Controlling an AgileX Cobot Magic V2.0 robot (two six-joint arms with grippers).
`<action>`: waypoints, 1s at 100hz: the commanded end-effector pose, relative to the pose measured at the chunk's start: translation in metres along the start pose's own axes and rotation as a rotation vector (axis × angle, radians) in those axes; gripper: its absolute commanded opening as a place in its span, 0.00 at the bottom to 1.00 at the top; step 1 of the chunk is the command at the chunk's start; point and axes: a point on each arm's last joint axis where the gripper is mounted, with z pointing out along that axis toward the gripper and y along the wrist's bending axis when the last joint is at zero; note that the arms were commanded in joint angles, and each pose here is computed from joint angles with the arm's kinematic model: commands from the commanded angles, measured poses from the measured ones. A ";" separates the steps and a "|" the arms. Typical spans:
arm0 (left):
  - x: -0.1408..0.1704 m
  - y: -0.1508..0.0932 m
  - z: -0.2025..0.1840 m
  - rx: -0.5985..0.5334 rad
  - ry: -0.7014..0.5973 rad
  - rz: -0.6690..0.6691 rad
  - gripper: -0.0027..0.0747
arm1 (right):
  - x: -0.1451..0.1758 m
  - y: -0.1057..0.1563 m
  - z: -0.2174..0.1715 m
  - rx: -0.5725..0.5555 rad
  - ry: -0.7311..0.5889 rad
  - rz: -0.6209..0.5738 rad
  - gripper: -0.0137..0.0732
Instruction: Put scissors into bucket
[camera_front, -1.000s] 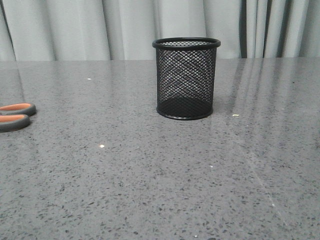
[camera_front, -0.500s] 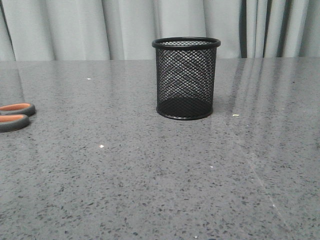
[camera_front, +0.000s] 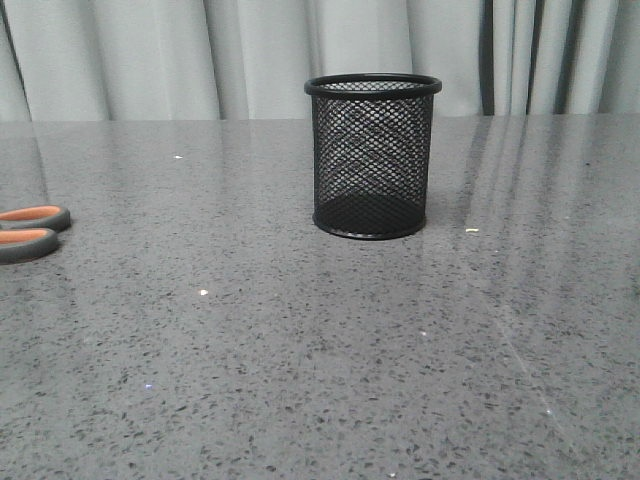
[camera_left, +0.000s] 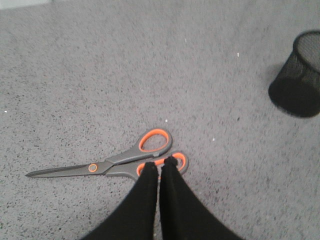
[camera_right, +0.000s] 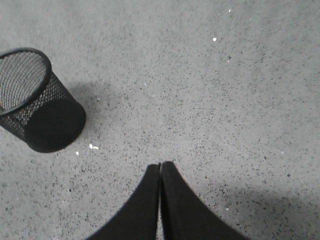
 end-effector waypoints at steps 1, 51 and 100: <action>-0.015 0.002 -0.001 0.000 -0.038 0.029 0.07 | -0.017 0.001 -0.005 -0.004 -0.071 -0.025 0.25; -0.022 0.008 0.054 0.210 0.306 0.252 0.57 | -0.015 0.002 -0.005 -0.010 -0.053 -0.035 0.60; -0.045 0.039 0.136 0.415 0.535 0.823 0.57 | -0.013 0.010 -0.004 -0.057 -0.039 -0.078 0.60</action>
